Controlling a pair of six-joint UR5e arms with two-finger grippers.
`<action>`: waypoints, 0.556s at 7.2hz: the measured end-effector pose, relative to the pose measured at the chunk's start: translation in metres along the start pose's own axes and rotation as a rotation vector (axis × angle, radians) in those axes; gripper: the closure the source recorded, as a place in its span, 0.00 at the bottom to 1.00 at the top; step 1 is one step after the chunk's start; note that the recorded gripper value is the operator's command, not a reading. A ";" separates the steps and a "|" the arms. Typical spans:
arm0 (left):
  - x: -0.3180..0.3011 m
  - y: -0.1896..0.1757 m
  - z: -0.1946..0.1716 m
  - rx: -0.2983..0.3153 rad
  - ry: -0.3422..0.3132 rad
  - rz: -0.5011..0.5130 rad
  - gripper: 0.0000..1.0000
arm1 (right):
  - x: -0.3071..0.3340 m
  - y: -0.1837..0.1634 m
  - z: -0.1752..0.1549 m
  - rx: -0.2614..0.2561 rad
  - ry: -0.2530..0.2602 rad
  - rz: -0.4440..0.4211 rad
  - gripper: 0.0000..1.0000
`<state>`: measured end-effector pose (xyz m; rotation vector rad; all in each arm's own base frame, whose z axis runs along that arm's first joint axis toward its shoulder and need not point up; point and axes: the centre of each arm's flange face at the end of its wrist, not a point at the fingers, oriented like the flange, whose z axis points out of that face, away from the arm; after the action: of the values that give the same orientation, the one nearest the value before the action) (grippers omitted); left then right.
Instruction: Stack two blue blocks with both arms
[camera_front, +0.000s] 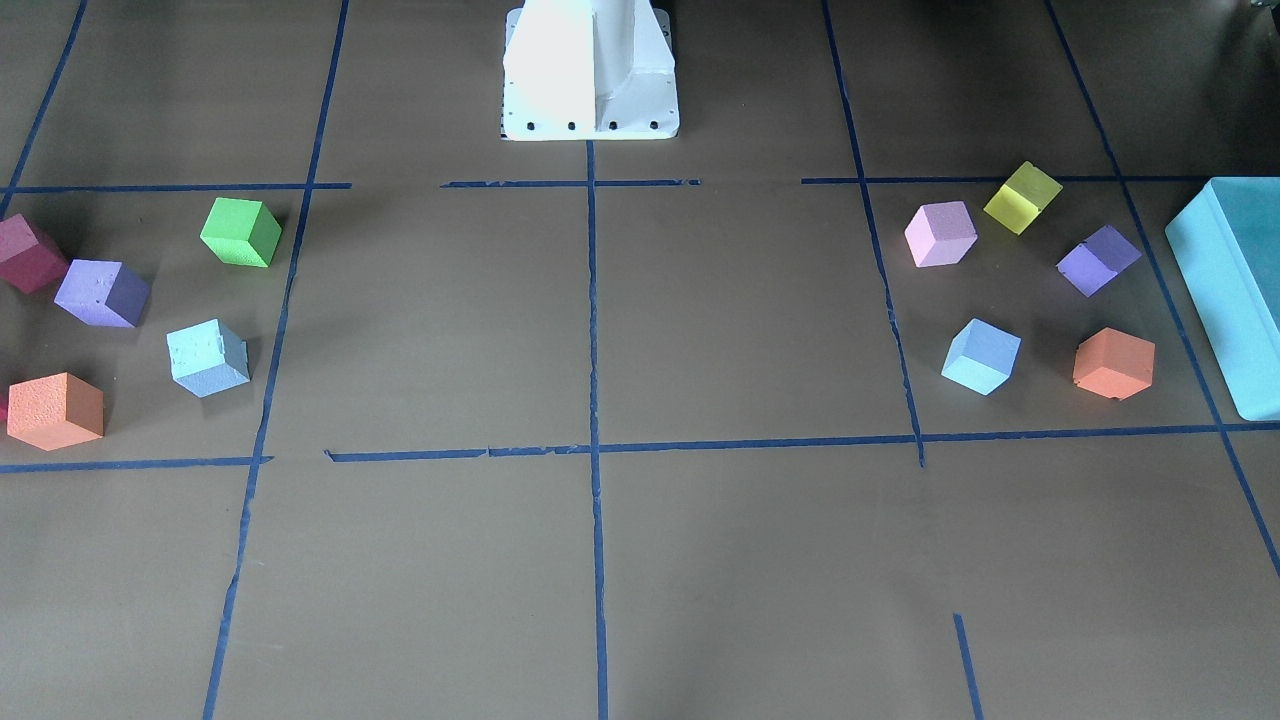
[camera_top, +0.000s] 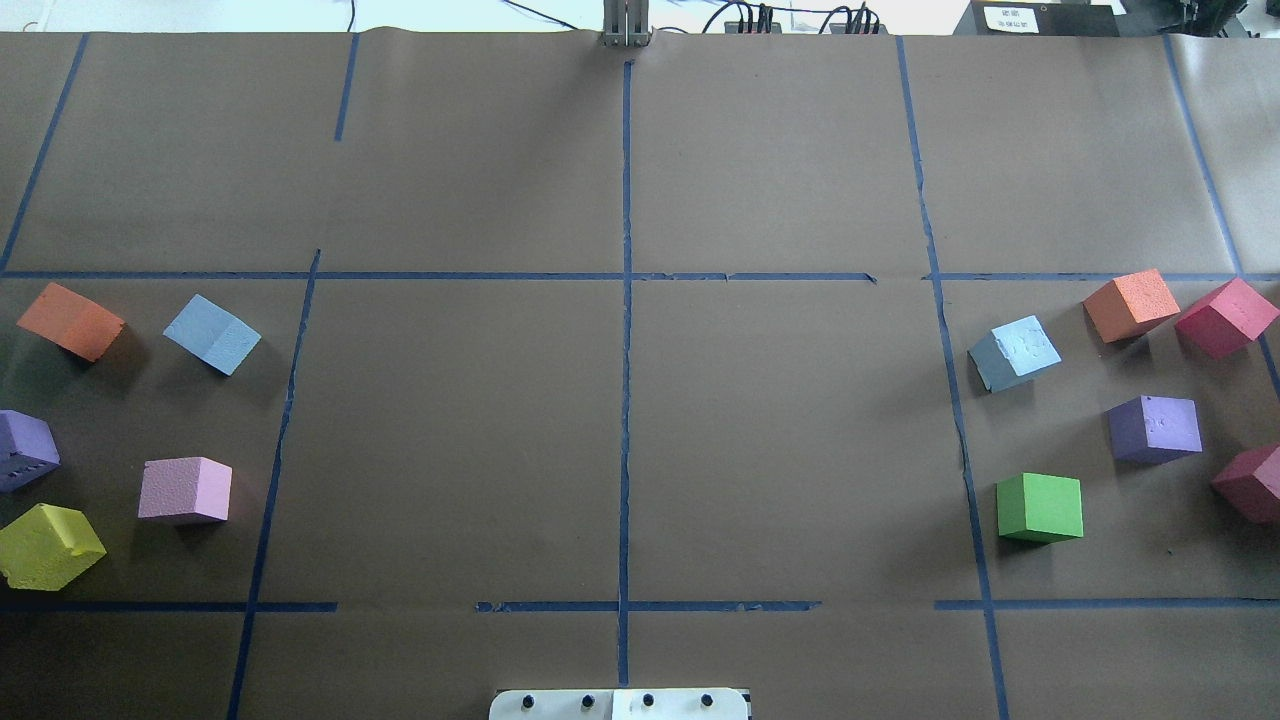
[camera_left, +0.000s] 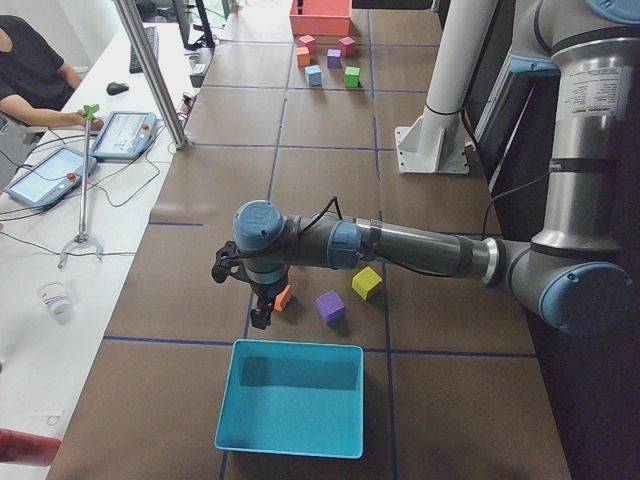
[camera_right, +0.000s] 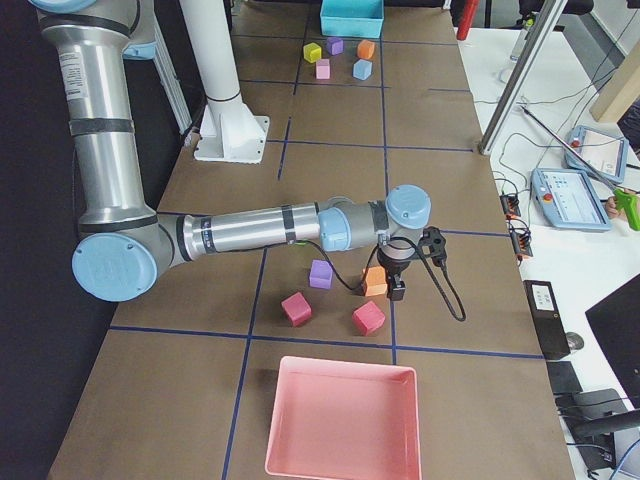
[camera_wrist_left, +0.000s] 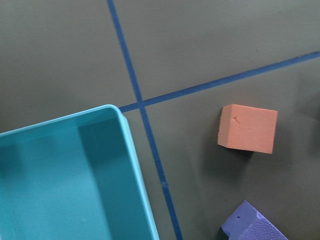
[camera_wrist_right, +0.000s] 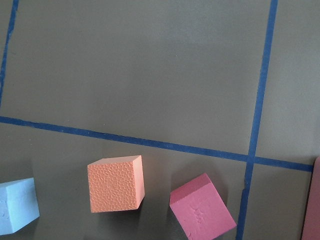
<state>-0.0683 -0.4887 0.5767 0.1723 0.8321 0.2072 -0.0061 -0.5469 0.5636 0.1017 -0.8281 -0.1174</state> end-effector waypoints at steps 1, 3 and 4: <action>0.003 -0.001 -0.002 0.007 0.008 0.004 0.00 | -0.002 0.000 -0.002 0.002 -0.001 -0.003 0.00; 0.005 -0.003 -0.001 0.006 0.012 0.008 0.00 | -0.005 0.003 -0.005 0.007 0.000 -0.013 0.00; 0.008 -0.004 -0.003 0.012 0.012 0.017 0.00 | -0.005 0.004 -0.005 0.010 0.000 -0.019 0.00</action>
<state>-0.0650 -0.4906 0.5679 0.1898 0.8444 0.2189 -0.0056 -0.5416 0.5569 0.1184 -0.8278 -0.1311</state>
